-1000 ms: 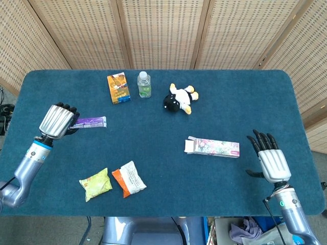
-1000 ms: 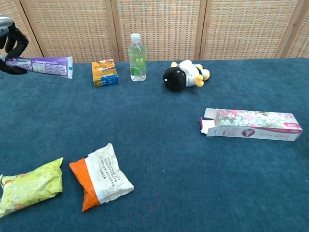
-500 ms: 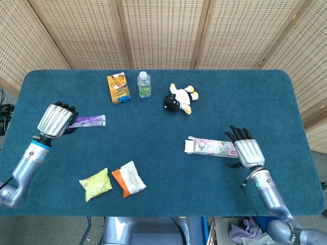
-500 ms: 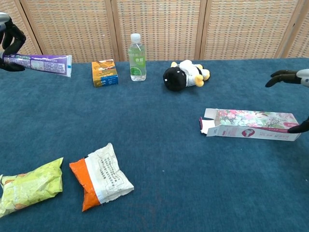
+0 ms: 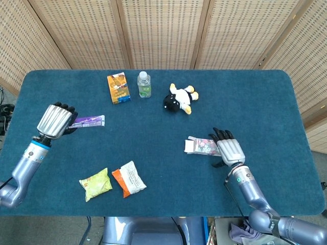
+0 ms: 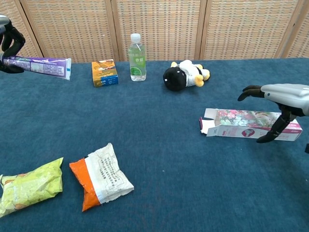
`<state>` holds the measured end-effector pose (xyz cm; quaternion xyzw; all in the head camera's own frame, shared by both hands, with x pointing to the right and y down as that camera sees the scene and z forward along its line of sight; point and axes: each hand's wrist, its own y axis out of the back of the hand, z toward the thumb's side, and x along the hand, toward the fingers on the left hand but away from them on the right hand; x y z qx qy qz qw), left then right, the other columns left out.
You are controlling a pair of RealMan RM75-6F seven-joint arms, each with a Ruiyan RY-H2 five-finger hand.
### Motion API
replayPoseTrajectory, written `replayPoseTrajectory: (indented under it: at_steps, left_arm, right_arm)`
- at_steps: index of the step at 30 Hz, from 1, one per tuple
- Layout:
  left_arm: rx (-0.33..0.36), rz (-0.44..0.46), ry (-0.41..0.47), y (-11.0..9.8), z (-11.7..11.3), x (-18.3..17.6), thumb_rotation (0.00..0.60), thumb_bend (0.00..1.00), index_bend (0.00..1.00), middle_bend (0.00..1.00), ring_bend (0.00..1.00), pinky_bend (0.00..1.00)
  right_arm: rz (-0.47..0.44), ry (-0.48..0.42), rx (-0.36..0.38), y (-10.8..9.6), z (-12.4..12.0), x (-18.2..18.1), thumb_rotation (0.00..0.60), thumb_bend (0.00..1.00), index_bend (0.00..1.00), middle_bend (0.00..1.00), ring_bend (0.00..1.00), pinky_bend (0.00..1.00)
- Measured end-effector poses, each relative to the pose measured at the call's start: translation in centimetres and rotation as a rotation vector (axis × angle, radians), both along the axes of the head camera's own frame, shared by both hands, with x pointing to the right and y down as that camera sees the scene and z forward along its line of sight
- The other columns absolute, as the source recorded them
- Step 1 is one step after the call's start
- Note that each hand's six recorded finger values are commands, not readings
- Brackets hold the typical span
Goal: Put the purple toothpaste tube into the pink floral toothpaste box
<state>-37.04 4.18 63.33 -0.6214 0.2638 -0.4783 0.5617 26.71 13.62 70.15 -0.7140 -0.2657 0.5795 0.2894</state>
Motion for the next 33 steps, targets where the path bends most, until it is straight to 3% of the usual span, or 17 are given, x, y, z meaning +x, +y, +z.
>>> replayPoseTrajectory:
  at_steps: [9, 15, 18, 21, 23, 33]
  left_arm:
    - [0.000, -0.006, -0.018, 0.1, 0.1, -0.9, 0.600, 0.23, 0.81, 0.68, 0.59, 0.55]
    - [-0.002, -0.010, -0.019, 0.2, 0.2, -1.1, 0.600, 0.23, 0.81, 0.68, 0.59, 0.55]
    - [-0.004, -0.011, -0.019, 0.2, 0.3, -1.2, 0.600, 0.23, 0.81, 0.68, 0.59, 0.55]
    - [-0.006, -0.008, -0.019, 0.3, 0.4, -1.2, 0.600, 0.23, 0.81, 0.68, 0.59, 0.55]
    - [-0.007, -0.008, -0.014, 0.3, 0.4, -1.1, 0.600, 0.23, 0.81, 0.68, 0.59, 0.55]
    - [-0.008, -0.003, 0.024, 0.4, -0.1, -0.3, 0.600, 0.23, 0.81, 0.68, 0.59, 0.55]
  right_arm:
    - [0.031, 0.014, -0.023, -0.7, 1.8, 0.6, 0.600, 0.00, 0.14, 0.00, 0.00, 0.00]
    - [0.046, 0.024, -0.024, -1.4, 2.5, 1.1, 0.600, 0.00, 0.23, 0.06, 0.00, 0.00]
    - [0.060, 0.027, -0.017, -1.5, 2.6, 1.6, 0.600, 0.00, 0.34, 0.19, 0.05, 0.09]
    - [0.074, 0.032, 0.000, -1.6, 2.6, 2.1, 0.600, 0.00, 0.47, 0.36, 0.22, 0.29]
    - [0.085, 0.032, 0.012, -1.6, 2.5, 2.5, 0.600, 0.00, 0.53, 0.43, 0.31, 0.37]
    - [0.129, -0.007, 0.028, -0.8, 2.4, 3.4, 0.600, 0.00, 0.57, 0.48, 0.35, 0.39]
